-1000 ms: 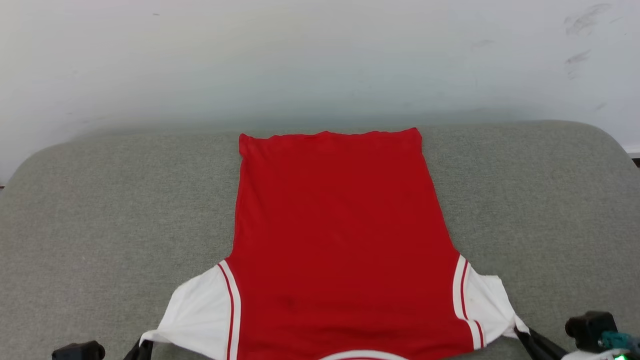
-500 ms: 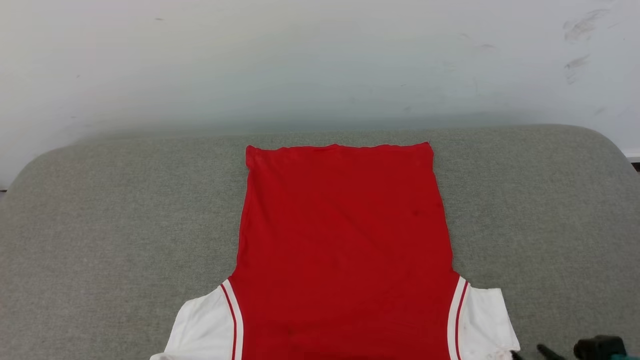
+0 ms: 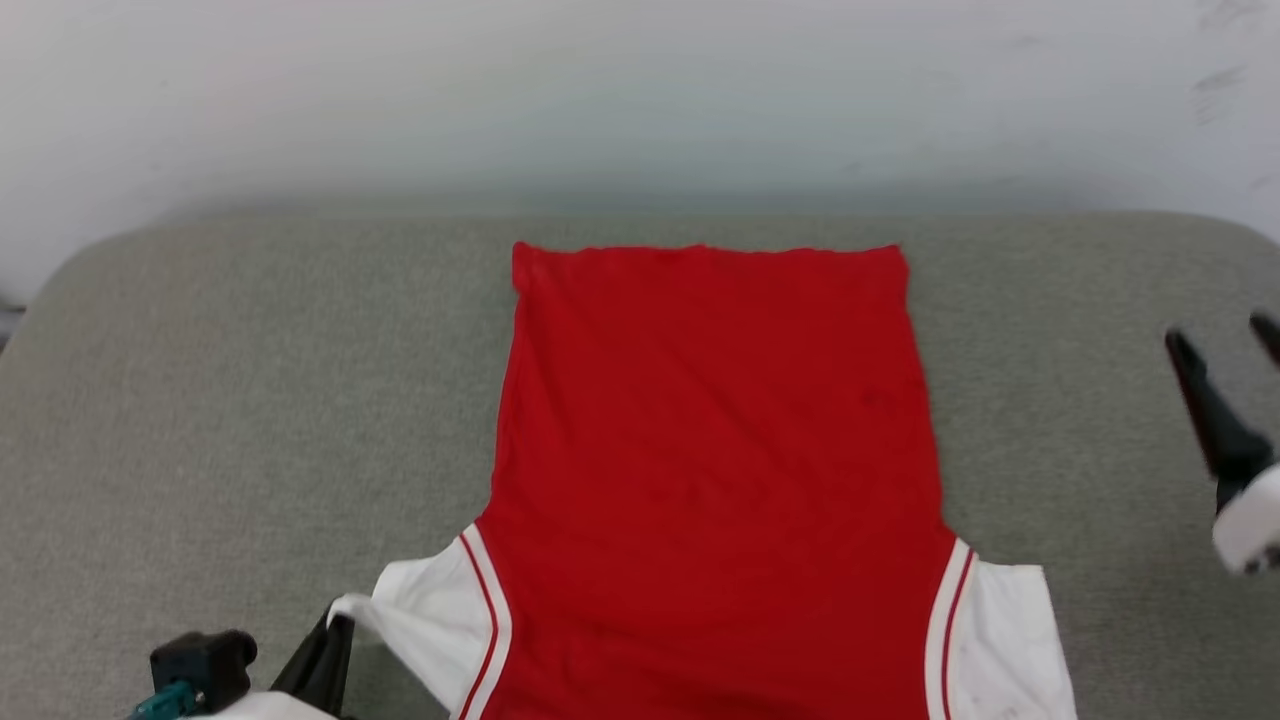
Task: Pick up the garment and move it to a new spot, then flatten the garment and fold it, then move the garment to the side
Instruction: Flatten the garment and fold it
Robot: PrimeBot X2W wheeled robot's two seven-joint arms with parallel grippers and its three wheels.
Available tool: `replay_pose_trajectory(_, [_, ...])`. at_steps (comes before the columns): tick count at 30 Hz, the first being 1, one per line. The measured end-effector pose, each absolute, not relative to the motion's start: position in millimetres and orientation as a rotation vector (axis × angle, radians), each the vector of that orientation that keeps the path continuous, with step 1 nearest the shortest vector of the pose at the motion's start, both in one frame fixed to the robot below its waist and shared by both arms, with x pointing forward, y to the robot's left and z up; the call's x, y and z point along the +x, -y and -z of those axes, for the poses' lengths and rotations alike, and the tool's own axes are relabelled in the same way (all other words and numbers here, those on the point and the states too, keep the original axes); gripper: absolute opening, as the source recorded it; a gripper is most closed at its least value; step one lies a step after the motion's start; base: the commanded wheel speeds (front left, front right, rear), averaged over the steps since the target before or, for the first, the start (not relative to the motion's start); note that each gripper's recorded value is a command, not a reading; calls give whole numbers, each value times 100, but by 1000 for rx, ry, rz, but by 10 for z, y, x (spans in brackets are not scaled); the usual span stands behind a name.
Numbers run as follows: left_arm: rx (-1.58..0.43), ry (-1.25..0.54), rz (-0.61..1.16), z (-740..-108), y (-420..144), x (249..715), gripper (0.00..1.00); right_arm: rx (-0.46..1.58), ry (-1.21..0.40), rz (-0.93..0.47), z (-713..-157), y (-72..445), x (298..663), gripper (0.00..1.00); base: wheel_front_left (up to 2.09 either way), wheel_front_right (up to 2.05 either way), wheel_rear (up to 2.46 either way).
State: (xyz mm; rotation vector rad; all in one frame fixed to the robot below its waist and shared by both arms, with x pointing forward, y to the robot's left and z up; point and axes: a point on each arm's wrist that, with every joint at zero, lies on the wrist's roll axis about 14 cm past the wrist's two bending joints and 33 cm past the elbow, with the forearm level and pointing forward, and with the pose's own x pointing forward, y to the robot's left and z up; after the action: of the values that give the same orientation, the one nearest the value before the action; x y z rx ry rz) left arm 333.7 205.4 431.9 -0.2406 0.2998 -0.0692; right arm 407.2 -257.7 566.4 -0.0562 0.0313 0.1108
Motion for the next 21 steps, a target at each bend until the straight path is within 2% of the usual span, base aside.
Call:
replay_pose_trajectory(5, [-234, -263, 84, -4395, -2038, 3554, 0, -106, -2, -167, -6001, 2373, 4640, 100, 0, 0, 0])
replay_pose_trajectory(10, [-238, -247, 80, -4386, -2043, 3755, 0, -168, -105, -238, -5966, 2075, 5224, 100, 0, 0, 0])
replay_pose_trajectory(15, [-248, -255, 65, -4275, -2058, 3902, 0, -209, -322, -265, -5575, 1886, 5737, 100, 0, 0, 0])
replay_pose_trajectory(21, [-250, -276, 44, -4106, -2098, 4013, 0, -242, -691, -258, -4811, 1837, 6047, 100, 0, 0, 0])
